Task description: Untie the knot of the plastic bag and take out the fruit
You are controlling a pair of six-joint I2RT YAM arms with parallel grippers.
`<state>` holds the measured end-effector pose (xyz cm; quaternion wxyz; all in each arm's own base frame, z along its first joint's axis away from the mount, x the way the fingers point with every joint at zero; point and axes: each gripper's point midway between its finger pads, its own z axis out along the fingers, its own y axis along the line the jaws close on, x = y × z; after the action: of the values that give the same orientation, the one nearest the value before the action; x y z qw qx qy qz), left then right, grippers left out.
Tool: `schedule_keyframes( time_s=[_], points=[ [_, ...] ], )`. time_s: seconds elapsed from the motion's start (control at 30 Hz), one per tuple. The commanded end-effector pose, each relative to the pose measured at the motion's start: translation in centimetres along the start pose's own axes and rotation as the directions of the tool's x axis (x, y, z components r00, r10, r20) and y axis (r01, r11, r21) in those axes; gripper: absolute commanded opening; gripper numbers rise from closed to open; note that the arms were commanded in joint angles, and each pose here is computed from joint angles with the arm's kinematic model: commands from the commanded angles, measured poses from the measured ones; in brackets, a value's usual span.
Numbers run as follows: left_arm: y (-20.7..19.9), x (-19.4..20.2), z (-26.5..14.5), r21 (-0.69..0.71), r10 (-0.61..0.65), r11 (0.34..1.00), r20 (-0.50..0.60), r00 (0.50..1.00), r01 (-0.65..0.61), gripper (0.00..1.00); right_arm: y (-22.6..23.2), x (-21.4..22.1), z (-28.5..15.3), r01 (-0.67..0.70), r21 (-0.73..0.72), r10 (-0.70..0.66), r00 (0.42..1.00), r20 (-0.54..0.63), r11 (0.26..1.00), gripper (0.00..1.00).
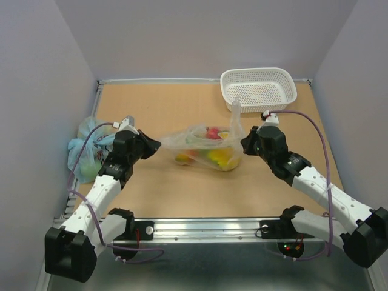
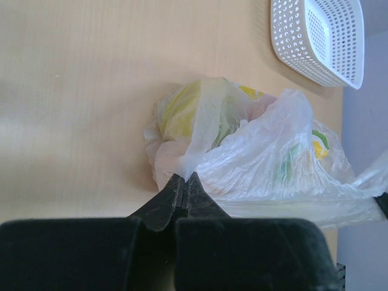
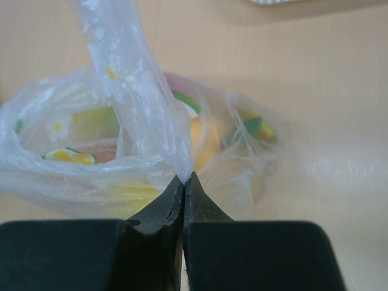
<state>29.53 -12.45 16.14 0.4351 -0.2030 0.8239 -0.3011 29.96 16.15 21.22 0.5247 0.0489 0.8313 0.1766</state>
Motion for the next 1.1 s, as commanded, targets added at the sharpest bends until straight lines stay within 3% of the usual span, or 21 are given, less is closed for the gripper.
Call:
schedule_keyframes(
  time_s=[0.0, 0.1, 0.13, 0.17, 0.23, 0.27, 0.37, 0.4, 0.47, 0.5, 0.6, 0.63, 0.87, 1.0, 1.07],
  points=[
    [-2.6, -1.4, -0.8, 0.120, 0.121, 0.985, 0.025, 0.992, -0.123, 0.01, 1.4, 2.0, 0.0, -0.072, -0.116, 0.067, 0.997, -0.050, 0.991, 0.01],
    [-3.7, -2.0, -2.3, 0.158, 0.209, 0.964, 0.049, 0.977, -0.215, 0.22, 0.3, 2.5, -1.3, -0.057, -0.102, 0.053, 0.998, -0.042, 0.993, 0.08],
    [-4.2, -2.4, -2.8, 0.166, 0.225, 0.958, 0.073, 0.972, -0.234, 0.39, -0.4, 3.1, -1.9, -0.046, -0.080, 0.041, 0.997, -0.062, 0.996, 0.11],
    [-3.5, -2.2, -3.2, 0.135, 0.236, 0.961, 0.060, 0.970, -0.242, 0.47, -0.9, 3.3, -2.1, -0.036, -0.056, 0.032, 0.997, -0.072, 0.998, 0.26],
    [-4.8, -3.1, -4.6, 0.152, 0.265, 0.948, 0.108, 0.958, -0.279, 0.64, -1.6, 4.1, -2.4, -0.015, -0.028, 0.012, 0.993, -0.115, 1.000, 0.43],
    [-4.9, -3.2, -4.9, 0.140, 0.279, 0.945, 0.116, 0.953, -0.294, 0.74, -1.8, 4.1, -2.8, 0.009, -0.017, -0.011, 0.990, -0.138, 1.000, 0.60],
    [-7.2, -3.8, -6.1, 0.174, 0.312, 0.926, 0.145, 0.939, -0.335, 0.94, -1.9, 2.8, -3.8, 0.072, -0.010, -0.073, 0.988, -0.133, 0.997, 0.79],
    [-7.5, -3.9, -6.2, 0.157, 0.321, 0.927, 0.145, 0.936, -0.342, 0.95, -1.0, 0.3, -4.3, 0.084, -0.025, -0.086, 0.993, -0.084, 0.996, 0.87],
    [-9.0, -3.4, -6.0, 0.138, 0.351, 0.920, 0.128, 0.928, -0.367, 0.96, -0.6, -1.2, -4.2, 0.161, -0.028, -0.163, 0.983, -0.086, 0.987, 0.92],
    [-10.0, -3.6, -5.6, 0.123, 0.362, 0.918, 0.124, 0.924, -0.376, 0.96, 0.9, -4.1, -4.6, 0.174, -0.053, -0.176, 0.984, -0.039, 0.983, 0.93],
    [-11.5, -2.7, -3.9, 0.079, 0.398, 0.911, 0.084, 0.914, -0.404, 0.96, 2.8, -5.4, -3.4, 0.259, -0.102, -0.268, 0.960, -0.082, 0.960, 0.95],
    [-11.9, -2.5, -3.4, 0.072, 0.406, 0.909, 0.074, 0.911, -0.411, 0.96, 4.2, -7.4, -3.6, 0.264, -0.134, -0.272, 0.961, -0.047, 0.955, 0.95],
    [-13.9, -0.2, 1.4, 0.028, 0.526, 0.850, -0.015, 0.850, -0.525, 0.96, 7.5, -4.4, -0.2, 0.275, -0.290, -0.337, 0.921, -0.193, 0.917, 0.97],
    [-13.4, 2.3, 3.8, 0.010, 0.569, 0.821, -0.083, 0.818, -0.571, 0.96, 4.4, -1.6, 1.8, 0.297, -0.164, -0.333, 0.903, -0.273, 0.941, 0.97],
    [-12.3, 3.8, 5.0, -0.012, 0.579, 0.811, -0.133, 0.805, -0.585, 0.96, 2.5, -0.4, 2.1, 0.317, -0.093, -0.330, 0.895, -0.300, 0.944, 0.89]
  ],
)
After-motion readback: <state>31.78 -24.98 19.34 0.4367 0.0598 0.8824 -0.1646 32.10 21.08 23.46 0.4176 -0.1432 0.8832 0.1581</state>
